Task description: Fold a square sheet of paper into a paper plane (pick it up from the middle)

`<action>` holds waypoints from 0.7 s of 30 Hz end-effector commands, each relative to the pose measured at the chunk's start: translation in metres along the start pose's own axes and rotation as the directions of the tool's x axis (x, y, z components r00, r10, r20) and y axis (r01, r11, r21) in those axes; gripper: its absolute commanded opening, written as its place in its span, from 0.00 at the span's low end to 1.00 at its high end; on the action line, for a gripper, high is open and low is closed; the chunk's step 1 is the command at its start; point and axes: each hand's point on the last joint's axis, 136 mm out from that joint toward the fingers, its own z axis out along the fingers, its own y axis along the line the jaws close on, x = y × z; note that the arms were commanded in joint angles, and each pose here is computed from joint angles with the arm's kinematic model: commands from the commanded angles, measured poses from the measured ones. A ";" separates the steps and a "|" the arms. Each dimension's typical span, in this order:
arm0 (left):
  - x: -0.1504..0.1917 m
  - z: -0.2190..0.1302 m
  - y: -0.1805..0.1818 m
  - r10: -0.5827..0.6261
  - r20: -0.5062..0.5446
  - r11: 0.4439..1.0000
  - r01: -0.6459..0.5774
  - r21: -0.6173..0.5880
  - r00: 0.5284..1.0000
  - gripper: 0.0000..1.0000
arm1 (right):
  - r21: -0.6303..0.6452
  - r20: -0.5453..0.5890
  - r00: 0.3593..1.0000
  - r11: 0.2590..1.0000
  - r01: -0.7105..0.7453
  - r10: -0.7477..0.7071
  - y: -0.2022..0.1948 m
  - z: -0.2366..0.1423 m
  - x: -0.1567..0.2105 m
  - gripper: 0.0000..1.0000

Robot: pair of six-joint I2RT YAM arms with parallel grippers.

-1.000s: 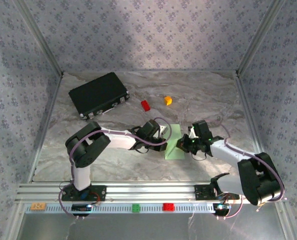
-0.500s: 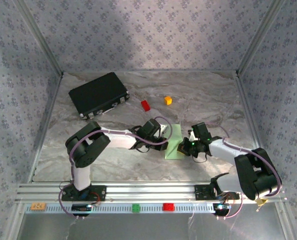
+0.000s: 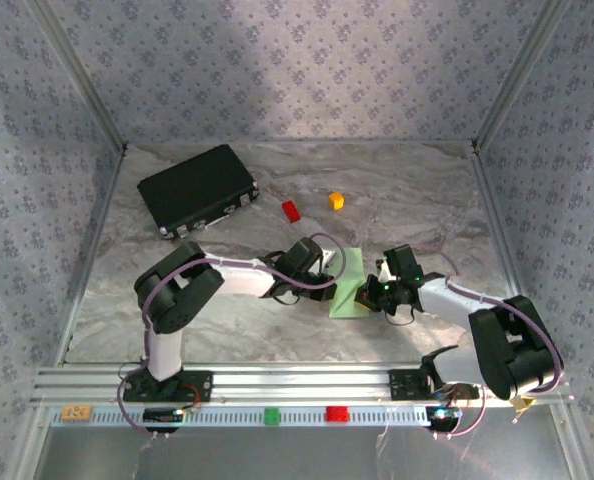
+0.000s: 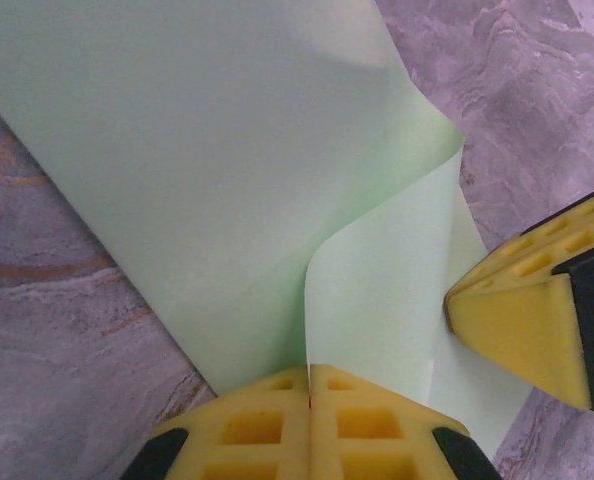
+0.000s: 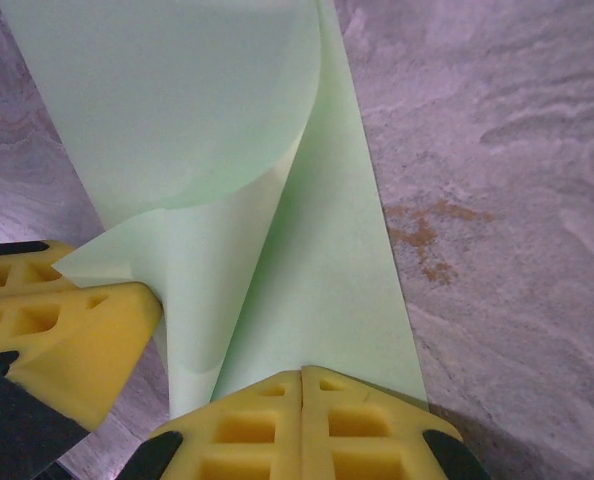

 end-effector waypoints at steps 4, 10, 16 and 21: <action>0.000 -0.001 0.003 -0.001 0.000 1.000 0.001 -0.016 1.000 0.02 | 0.086 -0.022 0.999 0.996 -0.026 0.028 -0.023 0.001 0.008 0.01; -0.004 -0.006 0.000 0.005 0.018 1.000 -0.005 -0.013 1.000 0.02 | 0.085 -0.022 0.999 0.996 -0.026 0.028 -0.023 0.000 0.008 0.01; -0.005 -0.008 -0.001 0.006 0.036 1.000 -0.006 -0.006 0.999 0.02 | 0.086 -0.021 0.999 0.996 -0.028 0.030 -0.023 0.000 0.008 0.01; -0.007 -0.011 -0.005 0.006 0.052 1.000 -0.007 0.011 0.999 0.02 | 0.085 -0.019 0.999 0.996 -0.029 0.030 -0.023 0.000 0.007 0.01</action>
